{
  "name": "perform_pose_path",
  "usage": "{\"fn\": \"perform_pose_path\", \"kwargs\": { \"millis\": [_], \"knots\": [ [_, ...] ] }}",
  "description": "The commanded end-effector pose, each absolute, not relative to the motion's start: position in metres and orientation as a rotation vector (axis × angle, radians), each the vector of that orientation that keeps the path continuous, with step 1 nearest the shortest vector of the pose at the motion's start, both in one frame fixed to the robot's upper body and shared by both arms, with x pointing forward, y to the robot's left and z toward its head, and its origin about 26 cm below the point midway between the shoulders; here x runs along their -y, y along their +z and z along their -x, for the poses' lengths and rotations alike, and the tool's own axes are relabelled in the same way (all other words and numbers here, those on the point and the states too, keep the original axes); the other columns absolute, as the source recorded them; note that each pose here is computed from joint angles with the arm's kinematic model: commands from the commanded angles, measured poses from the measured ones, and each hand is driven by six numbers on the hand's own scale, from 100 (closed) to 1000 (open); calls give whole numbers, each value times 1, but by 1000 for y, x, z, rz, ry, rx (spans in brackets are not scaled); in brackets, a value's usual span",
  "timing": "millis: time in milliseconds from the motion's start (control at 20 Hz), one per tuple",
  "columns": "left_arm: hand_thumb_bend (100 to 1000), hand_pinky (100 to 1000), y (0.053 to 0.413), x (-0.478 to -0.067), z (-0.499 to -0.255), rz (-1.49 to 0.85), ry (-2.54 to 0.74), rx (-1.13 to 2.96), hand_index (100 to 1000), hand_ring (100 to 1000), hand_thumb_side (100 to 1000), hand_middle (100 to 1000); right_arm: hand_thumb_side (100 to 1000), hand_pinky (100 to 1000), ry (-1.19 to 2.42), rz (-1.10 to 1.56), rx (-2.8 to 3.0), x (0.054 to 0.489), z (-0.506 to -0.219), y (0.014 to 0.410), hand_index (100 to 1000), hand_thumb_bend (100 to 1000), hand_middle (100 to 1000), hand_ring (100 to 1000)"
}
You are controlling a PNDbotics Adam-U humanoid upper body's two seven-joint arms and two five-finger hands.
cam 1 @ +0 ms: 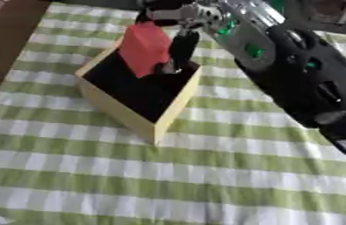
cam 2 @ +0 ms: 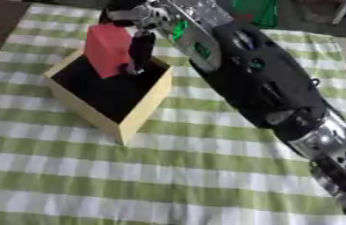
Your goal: Pick up objects on the table and place them in the box.
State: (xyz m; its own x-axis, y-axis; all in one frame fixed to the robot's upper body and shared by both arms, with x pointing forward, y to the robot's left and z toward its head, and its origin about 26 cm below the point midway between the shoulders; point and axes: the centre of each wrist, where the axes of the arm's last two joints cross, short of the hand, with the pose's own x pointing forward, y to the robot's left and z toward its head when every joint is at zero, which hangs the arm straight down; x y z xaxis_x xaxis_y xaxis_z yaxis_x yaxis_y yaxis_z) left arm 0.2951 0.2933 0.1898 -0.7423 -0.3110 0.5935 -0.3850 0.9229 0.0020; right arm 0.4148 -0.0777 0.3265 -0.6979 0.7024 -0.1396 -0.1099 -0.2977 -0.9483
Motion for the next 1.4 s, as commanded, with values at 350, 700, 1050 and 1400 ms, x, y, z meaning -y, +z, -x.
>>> {"fn": "perform_pose_path", "kwargs": {
  "millis": [350, 700, 1050, 1400],
  "knots": [
    [110, 1000, 197, -293, -293, -489, 155, 2490, 689, 488, 120, 478, 373, 1000, 2143, 775, 1389, 77, -407, 340, 999, 530, 906, 1000],
    [112, 1000, 197, -293, -293, -488, 159, 2488, 689, 489, 120, 478, 416, 1000, 2242, 803, 1309, 80, -415, 335, 1000, 566, 919, 1000],
    [113, 1000, 197, -293, -293, -489, 162, 2483, 688, 489, 121, 478, 340, 1000, 2215, 813, 1351, 84, -412, 345, 1000, 507, 906, 1000],
    [116, 1000, 195, -295, -292, -504, 168, 2476, 688, 488, 119, 477, 106, 981, 2072, 842, 1566, 107, -385, 383, 955, 251, 879, 998]
  ]
}}
